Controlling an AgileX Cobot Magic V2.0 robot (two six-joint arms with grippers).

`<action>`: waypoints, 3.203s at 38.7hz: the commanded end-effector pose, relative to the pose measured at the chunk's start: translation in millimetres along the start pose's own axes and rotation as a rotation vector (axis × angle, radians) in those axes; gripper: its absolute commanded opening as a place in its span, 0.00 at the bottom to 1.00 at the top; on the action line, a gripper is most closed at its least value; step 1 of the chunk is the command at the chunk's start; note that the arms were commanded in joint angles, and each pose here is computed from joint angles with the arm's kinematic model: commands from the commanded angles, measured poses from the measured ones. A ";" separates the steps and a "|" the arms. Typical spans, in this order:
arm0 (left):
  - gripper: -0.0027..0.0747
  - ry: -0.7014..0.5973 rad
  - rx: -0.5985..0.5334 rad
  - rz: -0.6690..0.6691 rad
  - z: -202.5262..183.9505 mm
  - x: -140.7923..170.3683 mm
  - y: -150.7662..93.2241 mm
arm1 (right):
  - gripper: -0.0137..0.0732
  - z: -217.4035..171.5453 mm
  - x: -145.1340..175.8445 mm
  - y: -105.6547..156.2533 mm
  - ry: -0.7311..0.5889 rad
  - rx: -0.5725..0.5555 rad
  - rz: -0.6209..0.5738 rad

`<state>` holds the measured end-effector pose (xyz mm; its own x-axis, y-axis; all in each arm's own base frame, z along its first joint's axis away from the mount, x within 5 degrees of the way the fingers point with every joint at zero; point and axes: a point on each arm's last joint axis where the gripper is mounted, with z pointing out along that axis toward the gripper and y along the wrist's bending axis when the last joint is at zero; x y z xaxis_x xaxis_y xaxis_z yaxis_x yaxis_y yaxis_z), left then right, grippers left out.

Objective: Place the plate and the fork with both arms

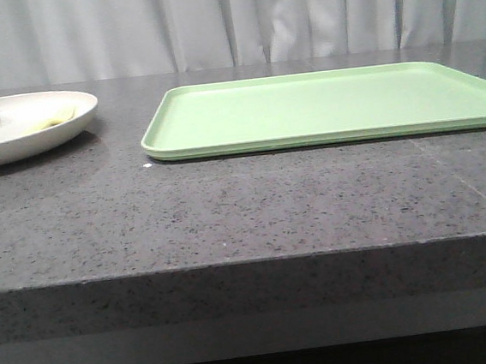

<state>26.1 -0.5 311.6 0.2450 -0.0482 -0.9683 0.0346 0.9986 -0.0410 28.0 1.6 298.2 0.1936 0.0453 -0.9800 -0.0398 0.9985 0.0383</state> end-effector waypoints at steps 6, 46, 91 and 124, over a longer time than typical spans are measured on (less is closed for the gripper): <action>0.01 0.065 0.000 -0.016 10.6 -68.7 -3.1 | 0.08 12.7 -55.6 2.7 0.069 0.000 -0.004; 0.26 0.302 -0.028 0.027 41.9 -58.0 -0.7 | 0.20 55.2 -48.9 2.0 0.284 0.006 -0.001; 0.82 0.682 -0.118 0.207 133.7 -53.2 11.4 | 0.90 55.2 -49.0 2.0 0.283 0.006 -0.001; 0.82 1.298 0.024 -0.096 329.4 34.5 108.0 | 0.90 55.2 -49.0 2.0 0.283 0.006 -0.001</action>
<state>348.5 97.9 338.4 -0.8934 -0.0562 -0.4458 -0.0043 0.9932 -0.1166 70.8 3.8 340.9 -0.1818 0.0327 -0.9828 -0.0390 0.9984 0.0404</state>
